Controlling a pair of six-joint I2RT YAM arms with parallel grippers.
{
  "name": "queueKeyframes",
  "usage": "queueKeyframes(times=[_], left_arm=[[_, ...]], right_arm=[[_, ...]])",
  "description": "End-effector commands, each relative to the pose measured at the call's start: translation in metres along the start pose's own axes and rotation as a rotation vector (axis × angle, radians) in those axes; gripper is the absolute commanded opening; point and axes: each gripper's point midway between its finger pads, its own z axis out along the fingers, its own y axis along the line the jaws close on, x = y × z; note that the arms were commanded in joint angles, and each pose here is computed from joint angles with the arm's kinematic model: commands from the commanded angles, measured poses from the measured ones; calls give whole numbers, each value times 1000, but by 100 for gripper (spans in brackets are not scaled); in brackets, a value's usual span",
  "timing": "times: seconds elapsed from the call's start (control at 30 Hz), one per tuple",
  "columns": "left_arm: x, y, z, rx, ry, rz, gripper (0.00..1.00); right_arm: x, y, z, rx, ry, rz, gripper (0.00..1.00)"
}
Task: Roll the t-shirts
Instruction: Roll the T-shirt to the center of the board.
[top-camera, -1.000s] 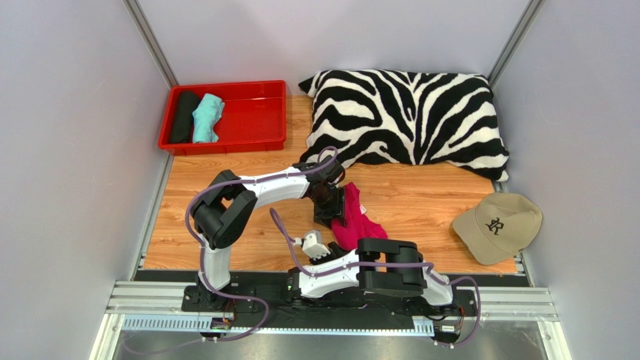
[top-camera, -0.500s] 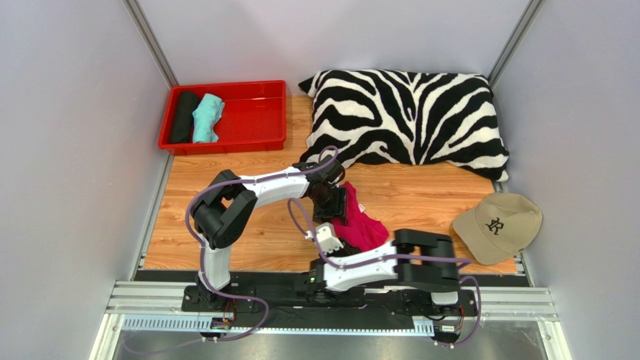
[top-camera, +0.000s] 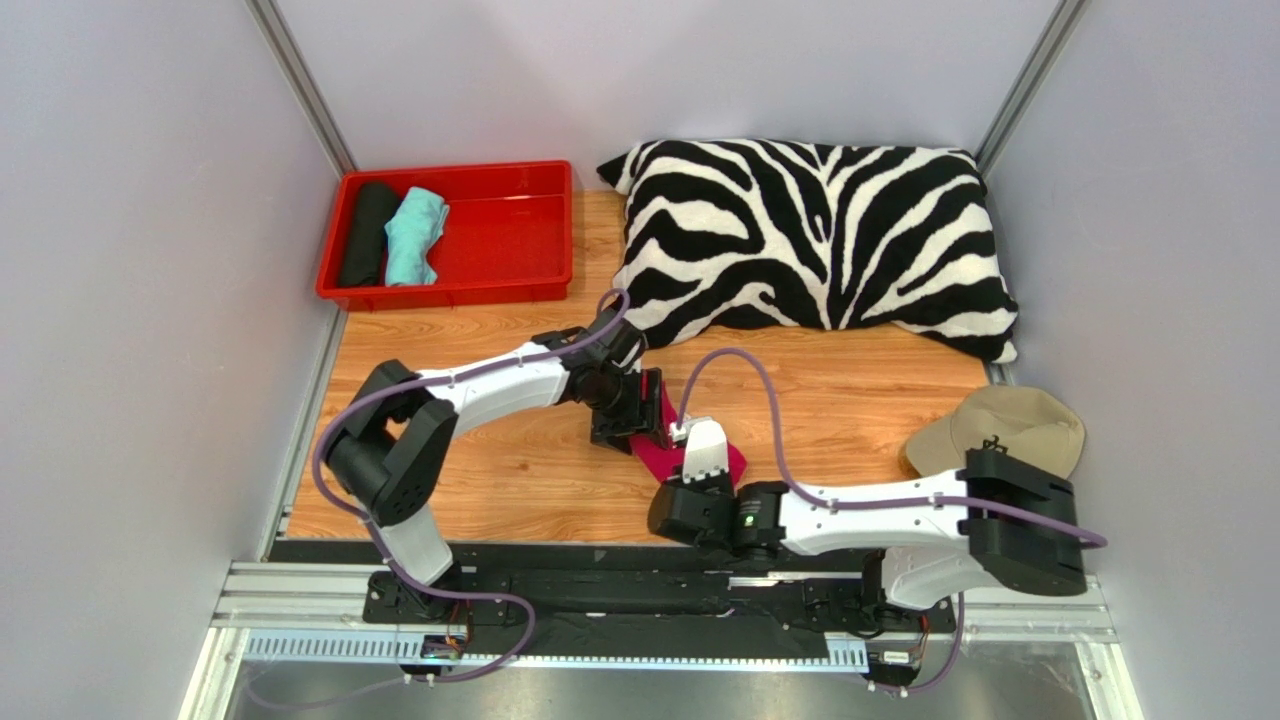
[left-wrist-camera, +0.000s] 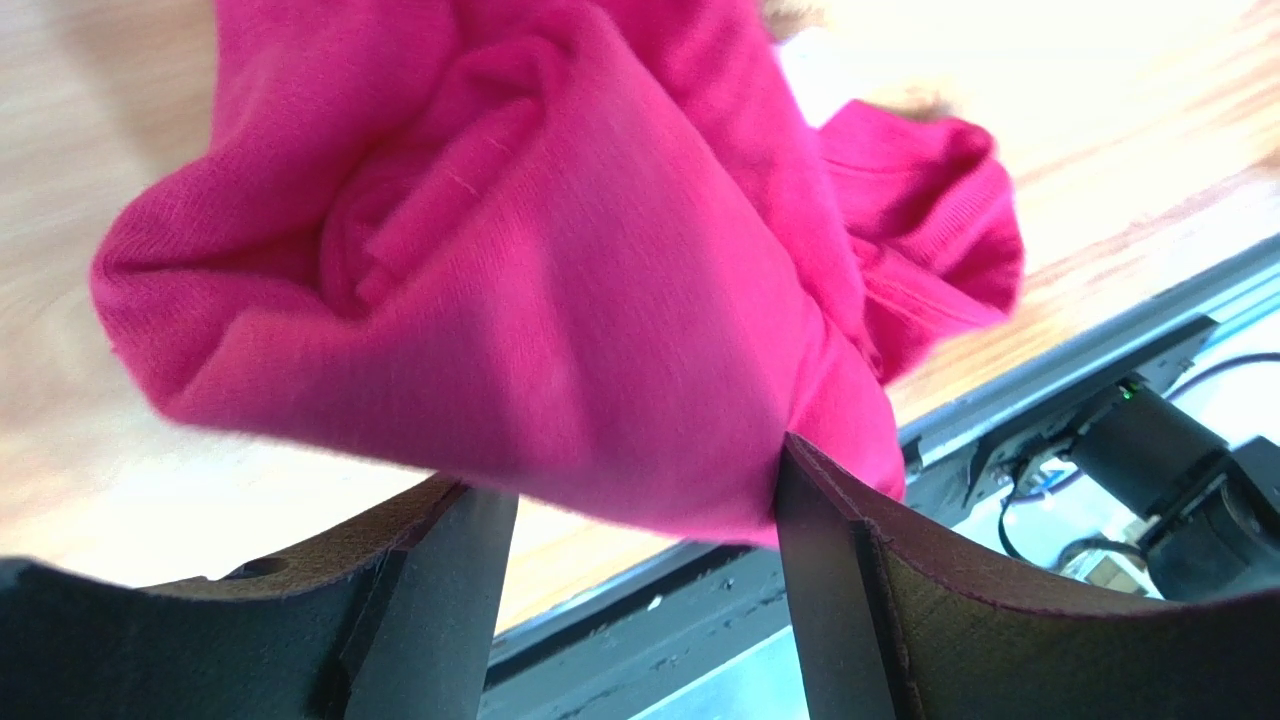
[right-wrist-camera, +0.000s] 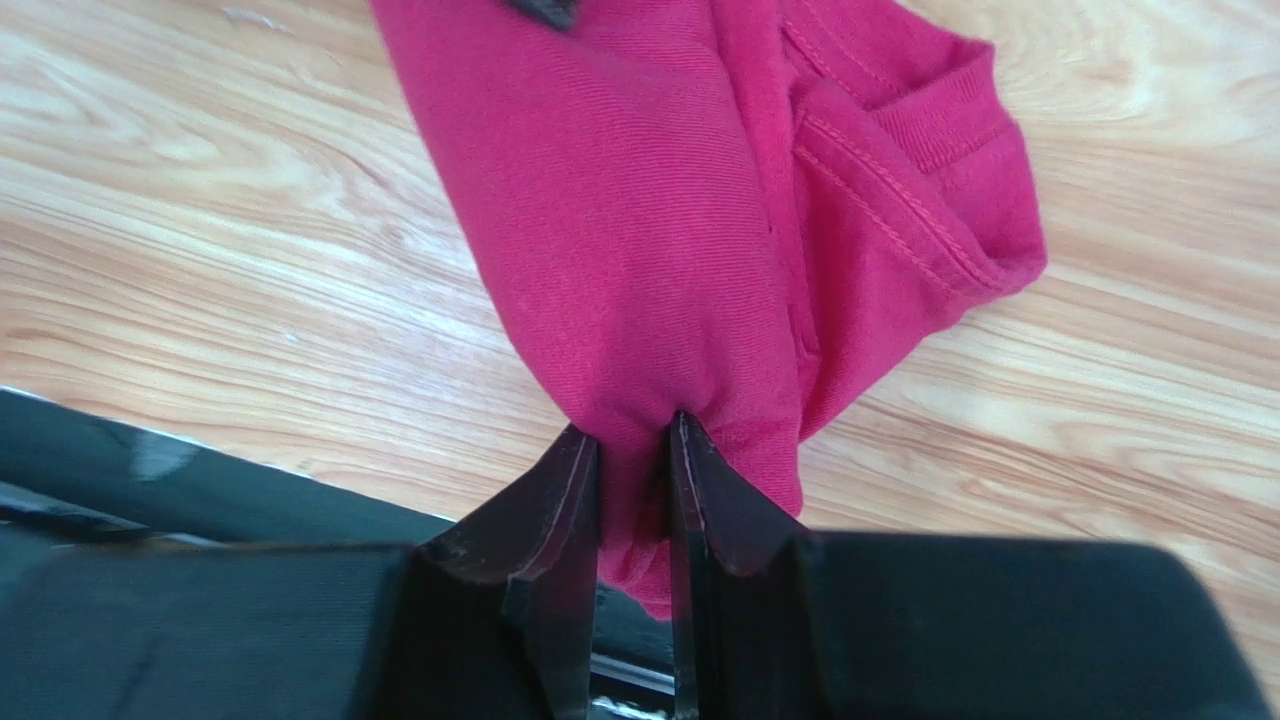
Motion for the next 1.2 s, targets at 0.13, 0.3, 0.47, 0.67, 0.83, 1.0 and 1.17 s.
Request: queueKeyframes(times=[0.13, 0.3, 0.47, 0.67, 0.83, 1.0, 1.17], left_arm=[[4, -4, -24, 120, -78, 15, 70], [4, -3, -27, 180, -125, 5, 72], [-2, 5, -36, 221, -197, -22, 73], [-10, 23, -33, 199, -257, -70, 72], [-16, 33, -22, 166, -277, -105, 71], [-26, 41, -10, 121, -287, -155, 68], [-34, 59, -1, -25, -269, -220, 65]], right_arm=[[-8, 44, 2, -342, 102, 290, 20], [-4, 52, 5, -396, 171, 336, 19], [1, 57, 8, -453, 225, 418, 19], [0, 61, 10, -532, 271, 545, 18], [-7, 58, 17, -573, 279, 657, 18], [0, 55, 21, -604, 324, 733, 18], [1, 53, 27, -639, 337, 826, 18]])
